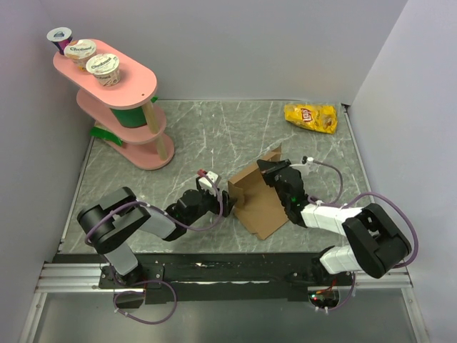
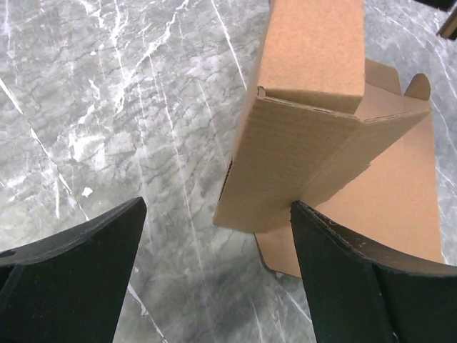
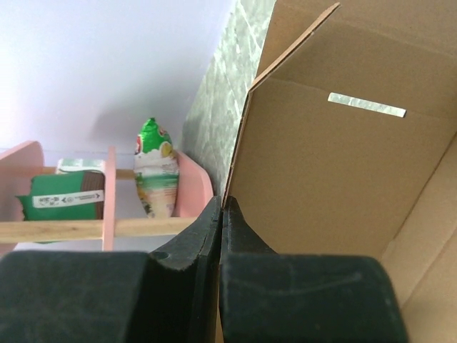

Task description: Fold the paper box

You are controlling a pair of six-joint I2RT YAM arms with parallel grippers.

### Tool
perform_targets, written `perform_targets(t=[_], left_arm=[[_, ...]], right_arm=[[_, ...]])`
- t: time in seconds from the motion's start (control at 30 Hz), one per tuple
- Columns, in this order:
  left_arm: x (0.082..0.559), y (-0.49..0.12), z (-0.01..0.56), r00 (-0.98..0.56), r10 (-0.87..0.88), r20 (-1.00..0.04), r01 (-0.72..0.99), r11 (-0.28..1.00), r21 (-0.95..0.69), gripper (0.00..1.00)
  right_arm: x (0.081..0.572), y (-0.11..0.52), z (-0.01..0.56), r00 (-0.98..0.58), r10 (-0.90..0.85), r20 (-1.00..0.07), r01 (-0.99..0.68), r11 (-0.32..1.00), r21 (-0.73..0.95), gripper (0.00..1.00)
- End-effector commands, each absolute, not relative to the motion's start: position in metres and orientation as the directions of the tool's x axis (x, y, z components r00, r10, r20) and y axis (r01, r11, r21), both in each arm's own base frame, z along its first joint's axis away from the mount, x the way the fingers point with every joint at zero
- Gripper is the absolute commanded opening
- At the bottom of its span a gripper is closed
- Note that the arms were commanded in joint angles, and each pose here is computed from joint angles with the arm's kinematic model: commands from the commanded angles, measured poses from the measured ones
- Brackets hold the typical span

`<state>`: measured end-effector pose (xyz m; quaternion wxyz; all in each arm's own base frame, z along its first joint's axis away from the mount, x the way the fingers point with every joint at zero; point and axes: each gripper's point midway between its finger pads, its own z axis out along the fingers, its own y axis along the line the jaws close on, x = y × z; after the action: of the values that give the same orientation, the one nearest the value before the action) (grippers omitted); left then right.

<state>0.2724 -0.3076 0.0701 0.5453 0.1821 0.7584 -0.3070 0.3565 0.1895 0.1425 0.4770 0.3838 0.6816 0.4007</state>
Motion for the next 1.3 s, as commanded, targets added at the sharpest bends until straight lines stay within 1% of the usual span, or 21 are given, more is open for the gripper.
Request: perform_targets(t=[0.0, 0.27, 0.4, 0.73, 1.03, 1.27], left_arm=[[0.293, -0.317, 0.106, -0.22, -0.136, -0.966, 0.597, 0.764, -0.244, 0.89], [0.297, -0.316, 0.11, -0.17, -0.156, -0.973, 0.552, 0.803, -0.225, 0.89], [0.296, -0.316, 0.114, -0.134, -0.17, -0.976, 0.535, 0.817, -0.216, 0.91], [0.294, -0.329, 0.125, -0.1, -0.198, -0.975, 0.556, 0.802, -0.22, 0.96], [0.296, -0.332, 0.137, -0.077, -0.234, -0.969, 0.561, 0.793, -0.236, 0.96], [0.286, -0.342, 0.143, -0.083, -0.246, -0.966, 0.625, 0.742, -0.243, 0.97]], right_arm=[[0.342, 0.185, 0.125, -0.265, 0.886, -0.381, 0.134, 0.425, 0.895, 0.0], [0.333, 0.18, 0.121, -0.247, 0.882, -0.4, 0.092, 0.433, 0.897, 0.0], [0.33, 0.177, 0.111, -0.252, 0.882, -0.398, 0.12, 0.437, 0.892, 0.0], [0.329, 0.179, 0.109, -0.254, 0.879, -0.403, 0.124, 0.443, 0.888, 0.0], [0.325, 0.178, 0.104, -0.251, 0.879, -0.406, 0.105, 0.442, 0.891, 0.0], [0.326, 0.178, 0.105, -0.251, 0.875, -0.414, 0.108, 0.45, 0.887, 0.0]])
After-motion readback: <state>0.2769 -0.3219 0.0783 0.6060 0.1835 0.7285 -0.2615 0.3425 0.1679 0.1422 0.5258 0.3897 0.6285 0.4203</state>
